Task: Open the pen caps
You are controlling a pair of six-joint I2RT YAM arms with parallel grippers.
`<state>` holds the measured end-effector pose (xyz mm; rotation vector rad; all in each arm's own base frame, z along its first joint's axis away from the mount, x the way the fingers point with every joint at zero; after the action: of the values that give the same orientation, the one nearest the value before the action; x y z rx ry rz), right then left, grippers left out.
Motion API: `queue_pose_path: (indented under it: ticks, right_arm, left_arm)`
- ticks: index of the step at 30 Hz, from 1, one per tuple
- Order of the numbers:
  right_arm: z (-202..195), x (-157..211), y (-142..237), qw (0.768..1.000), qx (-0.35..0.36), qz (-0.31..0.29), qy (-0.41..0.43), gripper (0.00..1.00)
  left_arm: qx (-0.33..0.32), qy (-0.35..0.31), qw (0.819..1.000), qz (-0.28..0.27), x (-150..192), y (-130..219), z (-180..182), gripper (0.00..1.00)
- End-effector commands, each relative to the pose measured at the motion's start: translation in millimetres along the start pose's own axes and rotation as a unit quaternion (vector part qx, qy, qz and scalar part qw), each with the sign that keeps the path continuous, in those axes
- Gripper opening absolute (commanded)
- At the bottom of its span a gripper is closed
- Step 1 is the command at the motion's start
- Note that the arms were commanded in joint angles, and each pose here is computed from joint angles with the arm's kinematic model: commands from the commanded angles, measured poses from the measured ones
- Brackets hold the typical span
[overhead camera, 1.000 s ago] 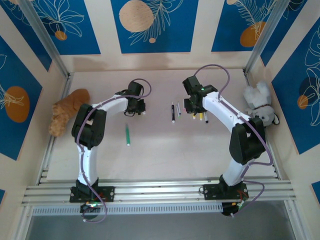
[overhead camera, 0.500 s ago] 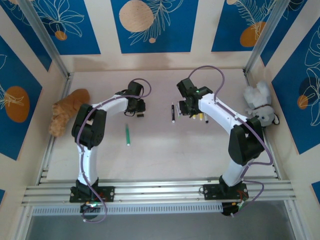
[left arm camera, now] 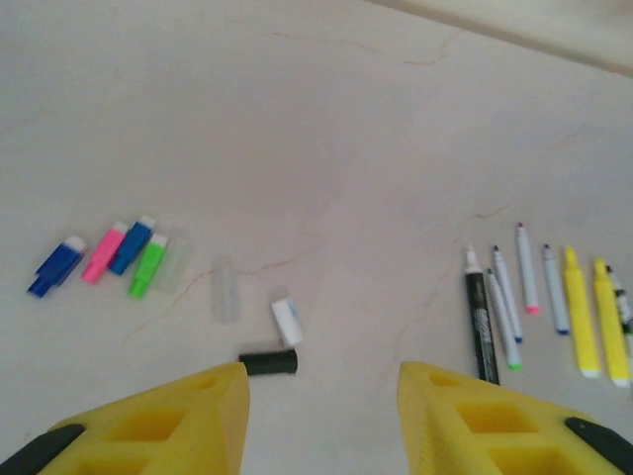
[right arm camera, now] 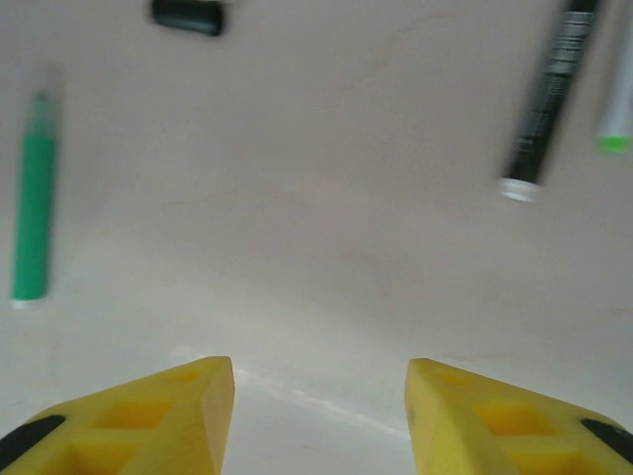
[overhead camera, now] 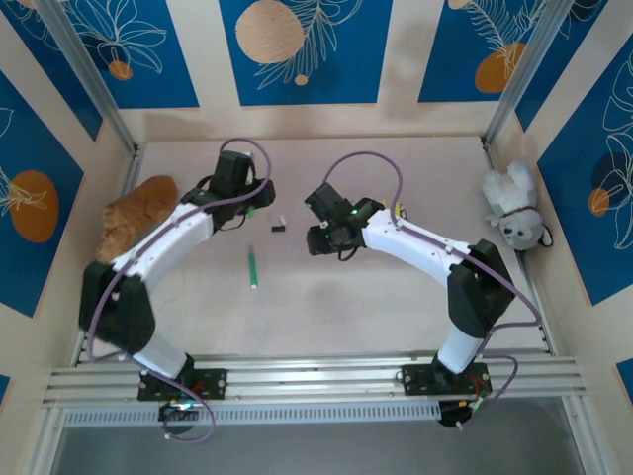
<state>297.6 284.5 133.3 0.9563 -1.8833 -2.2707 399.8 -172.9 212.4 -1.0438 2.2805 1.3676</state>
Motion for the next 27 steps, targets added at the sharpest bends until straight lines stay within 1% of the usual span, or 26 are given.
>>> queue_pose_path:
  ticks: [1,6,10,13,16,21,27]
  right_arm:
    - [39,-16,-18,0.998,-0.057,-0.001,-0.012,0.5]
    - [80,-25,-49,0.997,-0.067,0.038,0.008,0.46]
    - [104,-29,-67,0.996,-0.071,0.054,0.026,0.49]
    - [121,-29,-76,0.994,-0.083,0.062,0.042,0.51]
    - [136,-27,-85,0.992,-0.091,0.074,0.055,0.51]
    - [147,-18,-102,0.988,-0.091,0.106,0.061,0.46]
    - [149,-3,-122,0.985,-0.064,0.144,0.068,0.45]
  left_arm:
    - [-0.001,0.033,0.999,0.025,24,12,23,0.44]
    - [0.021,0.059,0.997,0.05,49,39,39,0.45]
    - [0.028,0.092,0.994,0.053,64,59,58,0.45]
    - [0.014,0.105,0.993,0.042,71,74,75,0.46]
    - [0.004,0.114,0.992,0.046,80,80,87,0.46]
    - [0.017,0.152,0.987,0.045,87,86,100,0.46]
    - [0.006,0.177,0.984,0.019,85,94,118,0.45]
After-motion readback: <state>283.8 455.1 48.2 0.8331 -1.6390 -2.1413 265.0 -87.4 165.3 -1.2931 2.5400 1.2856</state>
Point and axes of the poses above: each hand's point on the last joint's axis, 136 mm out from that joint toward the fingers, its own y axis back along the fingers, its own z axis along the line the jaws close on, x = y × z, the point moved 1 cm from there along y, back along the fingers, and after that the axes turned 13 degrees about y, right-handed, at the moved point
